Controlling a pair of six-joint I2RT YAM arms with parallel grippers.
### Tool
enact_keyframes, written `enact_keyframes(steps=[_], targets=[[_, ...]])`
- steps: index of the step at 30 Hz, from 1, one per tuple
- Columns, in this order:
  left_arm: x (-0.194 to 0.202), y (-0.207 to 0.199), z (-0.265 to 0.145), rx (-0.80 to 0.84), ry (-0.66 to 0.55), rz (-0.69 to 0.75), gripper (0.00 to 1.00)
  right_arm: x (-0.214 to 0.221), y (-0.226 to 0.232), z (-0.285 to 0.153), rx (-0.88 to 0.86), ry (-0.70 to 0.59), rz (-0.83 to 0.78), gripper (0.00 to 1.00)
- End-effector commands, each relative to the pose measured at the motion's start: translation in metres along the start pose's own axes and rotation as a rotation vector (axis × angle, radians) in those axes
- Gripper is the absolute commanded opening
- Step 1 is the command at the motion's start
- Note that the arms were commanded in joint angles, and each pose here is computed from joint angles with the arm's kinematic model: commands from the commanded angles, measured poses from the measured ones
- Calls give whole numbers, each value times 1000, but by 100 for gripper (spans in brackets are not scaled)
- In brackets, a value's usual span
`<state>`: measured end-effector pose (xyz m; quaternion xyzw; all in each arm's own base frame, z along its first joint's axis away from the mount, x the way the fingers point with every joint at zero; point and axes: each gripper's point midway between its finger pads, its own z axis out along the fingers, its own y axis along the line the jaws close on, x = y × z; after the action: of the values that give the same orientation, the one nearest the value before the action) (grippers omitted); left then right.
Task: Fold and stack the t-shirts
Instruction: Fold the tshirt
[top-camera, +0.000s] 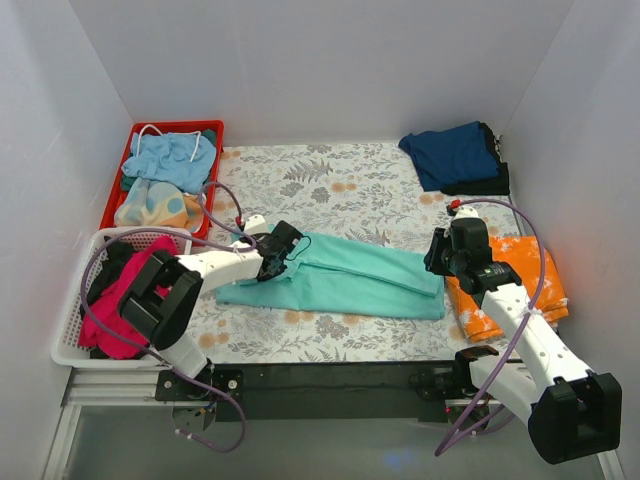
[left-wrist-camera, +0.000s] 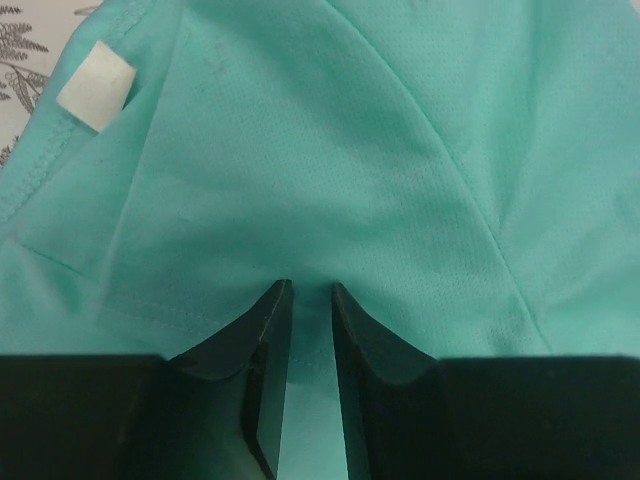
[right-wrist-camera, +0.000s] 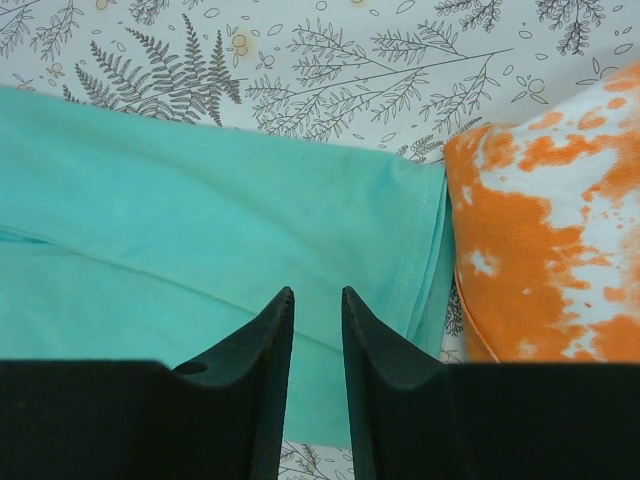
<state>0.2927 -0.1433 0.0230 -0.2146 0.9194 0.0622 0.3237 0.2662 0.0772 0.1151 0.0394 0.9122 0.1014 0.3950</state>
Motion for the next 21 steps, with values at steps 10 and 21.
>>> enact_keyframes(steps=[10,21], targets=[[-66,-24,99,-21,32,-51,22,-16,9,0,-35,-40,-42,33],[-195,-207,177,420,-133,7,22,8,32,21,-138,24,-93,33]])
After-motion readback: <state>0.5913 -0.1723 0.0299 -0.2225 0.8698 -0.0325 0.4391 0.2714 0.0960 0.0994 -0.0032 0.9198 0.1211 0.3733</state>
